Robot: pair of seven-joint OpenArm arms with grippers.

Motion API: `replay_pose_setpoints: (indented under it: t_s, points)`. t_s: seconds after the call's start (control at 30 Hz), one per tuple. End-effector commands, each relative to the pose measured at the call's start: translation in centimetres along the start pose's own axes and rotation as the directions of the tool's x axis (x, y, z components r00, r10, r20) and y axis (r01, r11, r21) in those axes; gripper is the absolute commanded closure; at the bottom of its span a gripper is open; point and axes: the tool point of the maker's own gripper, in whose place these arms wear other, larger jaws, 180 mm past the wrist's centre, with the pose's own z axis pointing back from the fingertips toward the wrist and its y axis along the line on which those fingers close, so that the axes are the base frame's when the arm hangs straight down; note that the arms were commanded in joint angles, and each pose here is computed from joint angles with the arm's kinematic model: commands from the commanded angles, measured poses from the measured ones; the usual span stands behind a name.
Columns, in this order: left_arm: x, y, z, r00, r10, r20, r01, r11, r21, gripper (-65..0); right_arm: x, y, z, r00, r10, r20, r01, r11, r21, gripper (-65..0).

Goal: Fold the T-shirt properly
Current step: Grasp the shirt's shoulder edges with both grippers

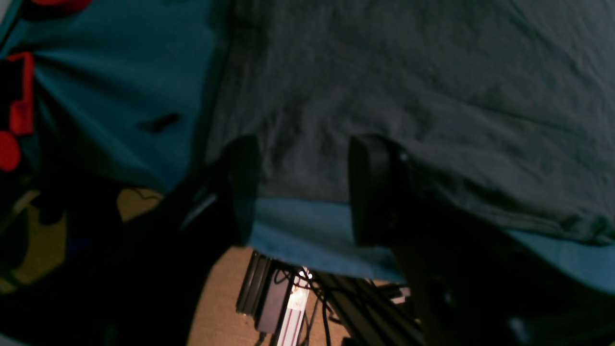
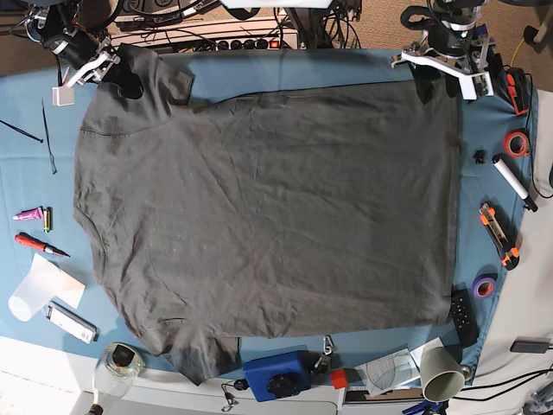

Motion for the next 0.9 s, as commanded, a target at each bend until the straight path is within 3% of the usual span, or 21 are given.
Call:
replay_pose_setpoints:
  t_s: [0.0,0.27,0.4,0.5,0.6,0.7,0.87]
  points:
    - [0.5,0.2,0.1,1.0,0.009,0.025,-0.009,1.0,0.006,-30.7,-3.9,-1.7,0.7,0.981,-0.009,-0.193,-0.008,0.996,-0.088,-29.3]
    - [1.7,5.8,-0.6,0.992,0.101,0.077,-0.109,0.987,0.116,-30.7,-3.7,-1.9,0.9,0.98,-0.001,-0.201,-0.018,0.995,-0.093,-29.3]
    - [1.9,6.8,-0.3,0.981,0.174,0.084,-0.18,0.982,0.064,-30.7,-3.5,-2.0,1.0,0.98,0.003,-0.201,-0.023,0.995,-0.095,-29.3]
    - [1.1,5.3,-0.8,0.972,0.231,0.052,-0.228,0.972,-0.062,-30.7,-3.5,-2.0,1.0,0.98,0.003,-0.201,-0.023,0.995,-0.095,-29.3]
    - [-0.9,4.0,-2.0,0.951,0.308,-0.022,-0.308,0.939,-0.155,-30.7,-3.6,-2.0,1.0,0.979,0.004,-0.202,-0.023,0.995,-0.096,-29.3]
    - [-2.1,3.8,-3.0,0.933,0.357,-0.052,-0.36,0.916,-0.176,-30.7,-3.6,-2.0,1.0,0.979,0.003,-0.206,-0.023,0.995,-0.096,-29.3]
    - [-2.3,4.0,-3.2,0.942,0.33,-0.055,-0.335,0.928,-0.164,-30.7,-4.1,-2.0,1.1,0.973,0.0,-0.232,-0.023,0.995,-0.095,-29.3]
